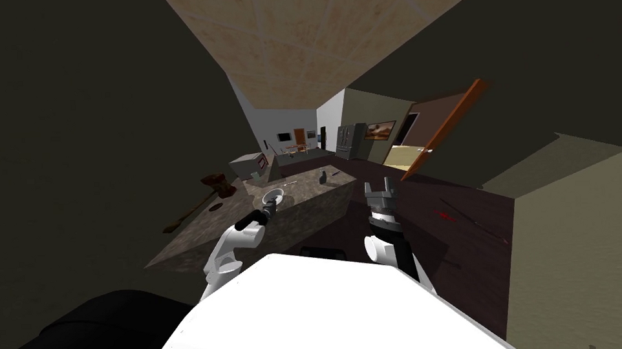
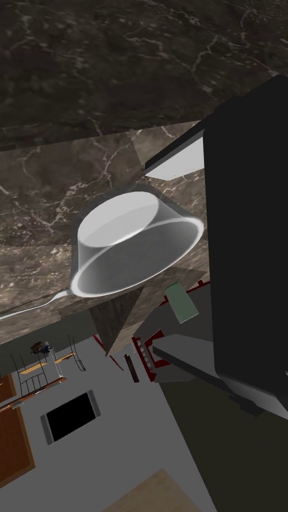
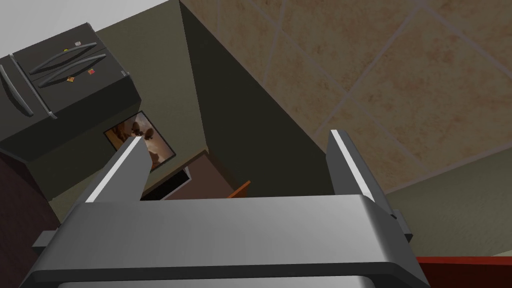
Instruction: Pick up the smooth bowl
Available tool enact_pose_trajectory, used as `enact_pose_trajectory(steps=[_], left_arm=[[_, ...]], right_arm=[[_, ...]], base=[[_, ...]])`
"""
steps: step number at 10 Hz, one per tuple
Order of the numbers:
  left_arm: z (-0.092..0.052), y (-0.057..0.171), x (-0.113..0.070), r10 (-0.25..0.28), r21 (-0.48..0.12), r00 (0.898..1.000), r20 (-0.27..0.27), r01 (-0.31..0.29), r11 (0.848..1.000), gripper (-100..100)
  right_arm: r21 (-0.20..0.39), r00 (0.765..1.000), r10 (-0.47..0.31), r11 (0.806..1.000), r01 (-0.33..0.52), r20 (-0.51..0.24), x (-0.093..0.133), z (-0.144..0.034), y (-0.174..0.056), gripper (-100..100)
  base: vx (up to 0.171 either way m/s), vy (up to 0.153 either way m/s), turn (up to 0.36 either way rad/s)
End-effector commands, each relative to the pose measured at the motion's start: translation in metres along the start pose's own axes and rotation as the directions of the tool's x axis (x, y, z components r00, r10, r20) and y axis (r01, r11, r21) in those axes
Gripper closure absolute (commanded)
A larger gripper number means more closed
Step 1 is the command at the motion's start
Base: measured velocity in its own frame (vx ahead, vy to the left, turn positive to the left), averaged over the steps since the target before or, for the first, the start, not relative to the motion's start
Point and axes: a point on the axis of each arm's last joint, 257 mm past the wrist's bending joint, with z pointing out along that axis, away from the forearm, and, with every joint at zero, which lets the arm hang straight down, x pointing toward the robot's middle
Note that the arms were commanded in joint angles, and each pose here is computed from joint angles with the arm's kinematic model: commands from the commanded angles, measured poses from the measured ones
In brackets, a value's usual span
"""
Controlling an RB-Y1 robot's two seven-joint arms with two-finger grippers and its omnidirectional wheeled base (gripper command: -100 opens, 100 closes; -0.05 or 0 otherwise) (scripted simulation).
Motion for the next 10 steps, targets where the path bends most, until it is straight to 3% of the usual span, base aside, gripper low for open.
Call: enact_pose_trajectory(steps=[1,5,10], left_arm=[[0.000,0.004,-0.001,-0.003,-0.035,1.000,-0.008,0.002,0.999,-100],[0.000,0.020,-0.002,-0.003,-0.111,1.000,-0.011,0.002,0.994,-100],[-0.002,0.039,-0.007,0.005,-0.230,1.000,-0.027,-0.011,0.973,-100]], right_arm=[[0.000,1.000,0.000,1.000,0.000,0.000,0.000,0.000,0.000,0],[0.000,1.000,0.000,1.000,0.000,0.000,0.000,0.000,0.000,0],[0.000,1.000,0.000,1.000,0.000,0.000,0.000,0.000,0.000,0]], base=[[-0.015,0.027,-0.073],[-0.011,0.033,-0.046],[-0.003,0.039,-0.062]])
